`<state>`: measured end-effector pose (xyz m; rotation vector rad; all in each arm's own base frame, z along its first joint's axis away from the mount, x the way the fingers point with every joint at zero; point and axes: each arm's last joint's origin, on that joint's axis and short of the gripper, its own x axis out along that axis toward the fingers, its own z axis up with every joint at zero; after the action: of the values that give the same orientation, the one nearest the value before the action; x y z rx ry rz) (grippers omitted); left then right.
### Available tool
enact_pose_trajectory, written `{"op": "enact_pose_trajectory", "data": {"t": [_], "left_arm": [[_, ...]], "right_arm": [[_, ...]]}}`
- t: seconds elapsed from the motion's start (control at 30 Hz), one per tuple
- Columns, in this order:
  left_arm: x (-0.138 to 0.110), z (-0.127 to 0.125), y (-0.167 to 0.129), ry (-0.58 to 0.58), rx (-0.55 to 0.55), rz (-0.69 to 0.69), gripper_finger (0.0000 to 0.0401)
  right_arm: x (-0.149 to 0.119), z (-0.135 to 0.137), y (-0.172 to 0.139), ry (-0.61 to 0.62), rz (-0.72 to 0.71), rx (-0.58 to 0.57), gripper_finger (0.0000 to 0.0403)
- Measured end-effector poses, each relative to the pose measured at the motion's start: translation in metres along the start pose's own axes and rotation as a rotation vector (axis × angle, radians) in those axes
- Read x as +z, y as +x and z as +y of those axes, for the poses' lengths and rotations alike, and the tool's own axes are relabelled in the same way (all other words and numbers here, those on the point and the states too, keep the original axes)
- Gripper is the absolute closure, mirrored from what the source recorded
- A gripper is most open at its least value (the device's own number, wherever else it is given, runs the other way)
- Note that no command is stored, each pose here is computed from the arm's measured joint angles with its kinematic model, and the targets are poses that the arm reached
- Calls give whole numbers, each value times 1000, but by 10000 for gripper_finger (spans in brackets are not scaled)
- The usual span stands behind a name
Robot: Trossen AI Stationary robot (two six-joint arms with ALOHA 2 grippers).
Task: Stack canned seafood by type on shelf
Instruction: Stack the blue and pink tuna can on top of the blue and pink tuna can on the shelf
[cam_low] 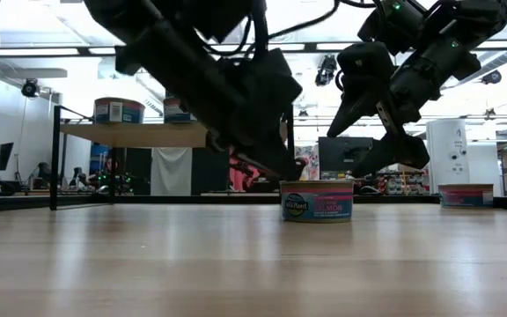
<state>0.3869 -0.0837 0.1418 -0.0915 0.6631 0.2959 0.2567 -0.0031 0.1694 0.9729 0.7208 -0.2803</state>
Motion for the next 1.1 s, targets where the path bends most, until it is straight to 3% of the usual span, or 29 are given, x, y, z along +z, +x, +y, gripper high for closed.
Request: {"op": "enact_pose_trajectory", "data": {"t": [0.63, 0.87, 1.1], "left_arm": [[-16, -5, 1, -45, -10, 5, 401], [-20, -4, 3, -26, -5, 24, 401], [-19, -4, 2, -31, -7, 13, 401]], "right_arm": [[-2, 1, 0, 22, 45, 31, 64], [-1, 1, 0, -79, -8, 1, 64], [-1, 5, 1, -45, -21, 32, 64]]}}
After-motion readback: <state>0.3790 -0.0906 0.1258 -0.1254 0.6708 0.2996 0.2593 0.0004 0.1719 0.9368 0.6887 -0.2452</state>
